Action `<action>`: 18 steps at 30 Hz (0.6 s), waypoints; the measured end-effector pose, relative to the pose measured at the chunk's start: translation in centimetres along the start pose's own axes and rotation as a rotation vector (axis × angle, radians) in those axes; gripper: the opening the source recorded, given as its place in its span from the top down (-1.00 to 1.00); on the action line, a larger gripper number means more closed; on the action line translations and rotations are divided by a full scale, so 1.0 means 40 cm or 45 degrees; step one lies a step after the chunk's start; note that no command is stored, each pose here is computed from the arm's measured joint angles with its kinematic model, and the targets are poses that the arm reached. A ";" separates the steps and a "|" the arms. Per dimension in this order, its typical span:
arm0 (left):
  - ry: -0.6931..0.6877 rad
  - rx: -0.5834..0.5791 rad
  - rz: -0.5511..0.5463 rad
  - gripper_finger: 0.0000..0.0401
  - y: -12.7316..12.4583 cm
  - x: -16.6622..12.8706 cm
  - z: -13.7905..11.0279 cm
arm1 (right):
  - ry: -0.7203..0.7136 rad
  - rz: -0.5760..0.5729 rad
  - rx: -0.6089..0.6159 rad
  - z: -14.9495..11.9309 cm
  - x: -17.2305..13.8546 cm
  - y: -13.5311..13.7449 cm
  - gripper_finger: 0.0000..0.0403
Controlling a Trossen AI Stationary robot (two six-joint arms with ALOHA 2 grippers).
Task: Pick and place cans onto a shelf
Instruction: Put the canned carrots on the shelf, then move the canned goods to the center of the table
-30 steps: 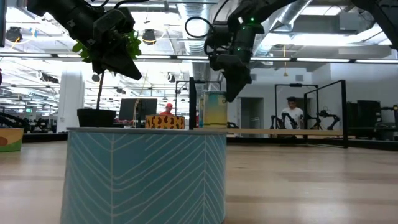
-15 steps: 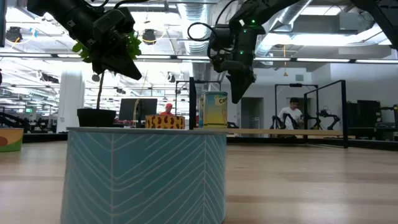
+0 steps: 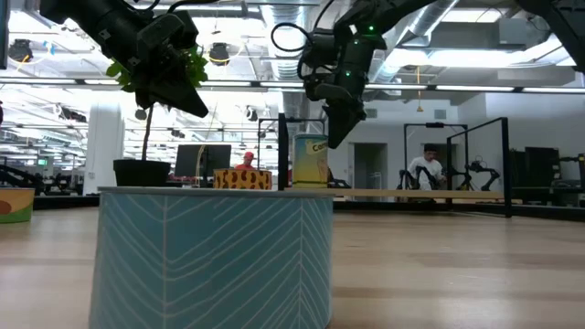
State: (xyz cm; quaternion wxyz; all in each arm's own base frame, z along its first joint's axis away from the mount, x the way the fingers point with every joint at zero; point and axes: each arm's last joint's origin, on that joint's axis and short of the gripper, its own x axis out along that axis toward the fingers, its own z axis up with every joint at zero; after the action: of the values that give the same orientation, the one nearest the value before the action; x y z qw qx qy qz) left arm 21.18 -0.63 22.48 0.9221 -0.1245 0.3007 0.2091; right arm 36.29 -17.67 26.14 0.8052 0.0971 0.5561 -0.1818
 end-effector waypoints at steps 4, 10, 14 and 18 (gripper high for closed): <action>0.000 0.000 0.000 1.00 0.000 0.000 0.000 | -0.002 -0.001 0.008 0.000 0.000 -0.001 0.62; 0.003 -0.003 -0.007 1.00 0.000 0.000 0.000 | 0.108 0.026 0.066 -0.019 -0.006 0.003 0.62; 0.020 -0.023 -0.038 1.00 -0.002 0.000 -0.001 | 0.295 0.172 0.103 -0.043 -0.047 0.024 0.62; 0.173 -0.071 0.023 1.00 0.006 -0.014 -0.011 | 0.515 0.220 0.067 -0.080 -0.069 0.071 0.62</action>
State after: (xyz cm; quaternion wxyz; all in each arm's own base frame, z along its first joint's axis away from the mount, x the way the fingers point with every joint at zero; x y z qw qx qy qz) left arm 20.45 -0.73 22.46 0.8939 -0.1614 0.3577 0.2167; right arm 33.81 -13.41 27.41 0.6869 0.1998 0.6911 -0.1035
